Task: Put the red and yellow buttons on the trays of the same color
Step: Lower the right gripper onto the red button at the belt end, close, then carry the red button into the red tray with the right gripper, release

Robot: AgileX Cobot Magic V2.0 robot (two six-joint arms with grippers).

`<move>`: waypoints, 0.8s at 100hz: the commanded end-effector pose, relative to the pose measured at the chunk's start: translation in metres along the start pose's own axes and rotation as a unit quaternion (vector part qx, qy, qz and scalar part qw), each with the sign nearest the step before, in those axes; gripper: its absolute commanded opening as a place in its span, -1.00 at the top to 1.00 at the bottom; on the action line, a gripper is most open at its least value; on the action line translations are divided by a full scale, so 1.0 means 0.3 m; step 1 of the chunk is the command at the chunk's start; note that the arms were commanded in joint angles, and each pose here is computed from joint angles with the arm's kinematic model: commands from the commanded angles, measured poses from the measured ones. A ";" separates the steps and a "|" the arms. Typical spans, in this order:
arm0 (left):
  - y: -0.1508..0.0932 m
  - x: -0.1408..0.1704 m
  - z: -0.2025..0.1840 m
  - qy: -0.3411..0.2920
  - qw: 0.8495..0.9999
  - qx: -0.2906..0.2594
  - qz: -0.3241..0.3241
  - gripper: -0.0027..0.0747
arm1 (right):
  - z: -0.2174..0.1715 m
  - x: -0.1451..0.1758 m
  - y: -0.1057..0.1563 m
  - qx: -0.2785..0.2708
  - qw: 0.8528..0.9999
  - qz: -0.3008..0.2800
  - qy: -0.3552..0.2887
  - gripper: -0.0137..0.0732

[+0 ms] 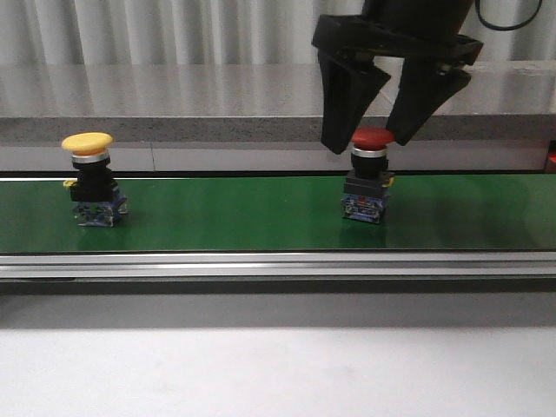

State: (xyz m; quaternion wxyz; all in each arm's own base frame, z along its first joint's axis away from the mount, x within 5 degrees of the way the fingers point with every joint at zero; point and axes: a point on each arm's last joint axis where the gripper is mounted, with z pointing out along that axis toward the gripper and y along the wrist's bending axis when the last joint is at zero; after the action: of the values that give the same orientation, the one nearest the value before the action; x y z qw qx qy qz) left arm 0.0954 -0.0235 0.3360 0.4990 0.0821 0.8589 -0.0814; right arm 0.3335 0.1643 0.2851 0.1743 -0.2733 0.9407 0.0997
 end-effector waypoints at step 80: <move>-0.006 -0.040 -0.017 -0.043 0.999 0.007 -0.002 0.96 | -0.337 0.040 -0.249 0.103 0.980 0.076 -0.151 0.10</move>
State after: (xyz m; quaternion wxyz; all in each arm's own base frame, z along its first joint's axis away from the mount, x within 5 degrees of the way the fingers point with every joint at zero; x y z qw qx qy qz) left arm 0.0953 -0.0235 0.3358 0.4978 0.0823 0.8595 -0.0813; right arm 0.3431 0.0961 0.3259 0.2524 -0.1962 0.9449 0.0698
